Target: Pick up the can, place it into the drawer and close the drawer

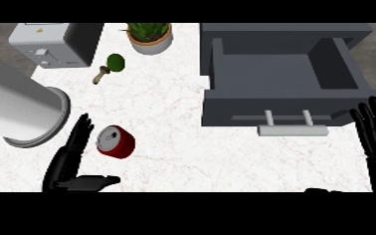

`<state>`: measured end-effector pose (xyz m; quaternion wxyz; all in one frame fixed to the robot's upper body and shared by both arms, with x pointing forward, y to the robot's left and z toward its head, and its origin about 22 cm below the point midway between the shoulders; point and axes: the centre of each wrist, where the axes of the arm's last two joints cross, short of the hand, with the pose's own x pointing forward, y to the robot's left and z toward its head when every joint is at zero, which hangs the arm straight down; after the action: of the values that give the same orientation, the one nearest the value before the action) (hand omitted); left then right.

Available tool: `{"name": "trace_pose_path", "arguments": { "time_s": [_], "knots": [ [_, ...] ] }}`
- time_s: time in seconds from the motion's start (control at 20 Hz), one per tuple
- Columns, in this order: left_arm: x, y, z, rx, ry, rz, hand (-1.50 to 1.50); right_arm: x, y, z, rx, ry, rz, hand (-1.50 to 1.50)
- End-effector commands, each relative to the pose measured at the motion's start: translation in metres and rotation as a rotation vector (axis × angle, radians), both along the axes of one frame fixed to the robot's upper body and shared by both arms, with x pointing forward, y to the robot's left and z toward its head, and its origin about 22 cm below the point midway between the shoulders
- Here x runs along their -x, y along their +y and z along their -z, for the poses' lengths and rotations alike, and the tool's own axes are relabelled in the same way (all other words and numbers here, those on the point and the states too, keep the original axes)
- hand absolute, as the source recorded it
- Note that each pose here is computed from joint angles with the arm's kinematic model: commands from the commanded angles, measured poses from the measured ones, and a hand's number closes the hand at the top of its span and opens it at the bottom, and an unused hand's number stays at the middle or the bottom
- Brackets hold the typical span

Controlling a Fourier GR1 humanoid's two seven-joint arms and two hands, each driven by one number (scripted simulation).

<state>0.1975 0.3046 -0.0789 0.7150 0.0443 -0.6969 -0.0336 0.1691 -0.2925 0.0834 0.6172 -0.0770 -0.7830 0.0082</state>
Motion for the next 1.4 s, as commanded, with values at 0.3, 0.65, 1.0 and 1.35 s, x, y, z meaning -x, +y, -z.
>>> {"name": "trace_pose_path", "arguments": {
  "time_s": [0.3, 0.65, 1.0, 1.35],
  "knots": [
    [-0.007, 0.014, 0.006, 0.007, 0.006, -0.013, -1.50, 0.027, -0.005, -0.003, -0.004, 0.009, 0.006, -1.50],
    [-0.023, -0.010, 0.030, 0.013, 0.010, 0.000, -1.50, 0.020, -0.011, -0.006, -0.003, 0.012, 0.017, -1.50],
    [-0.059, -0.014, 0.015, 0.034, 0.019, -0.016, -1.50, 0.003, -0.005, -0.008, -0.007, 0.003, -0.004, -1.50],
    [-0.035, -0.031, 0.029, 0.022, 0.017, 0.029, -1.50, 0.010, -0.026, -0.012, -0.008, 0.015, 0.009, -1.50]
  ]
}}
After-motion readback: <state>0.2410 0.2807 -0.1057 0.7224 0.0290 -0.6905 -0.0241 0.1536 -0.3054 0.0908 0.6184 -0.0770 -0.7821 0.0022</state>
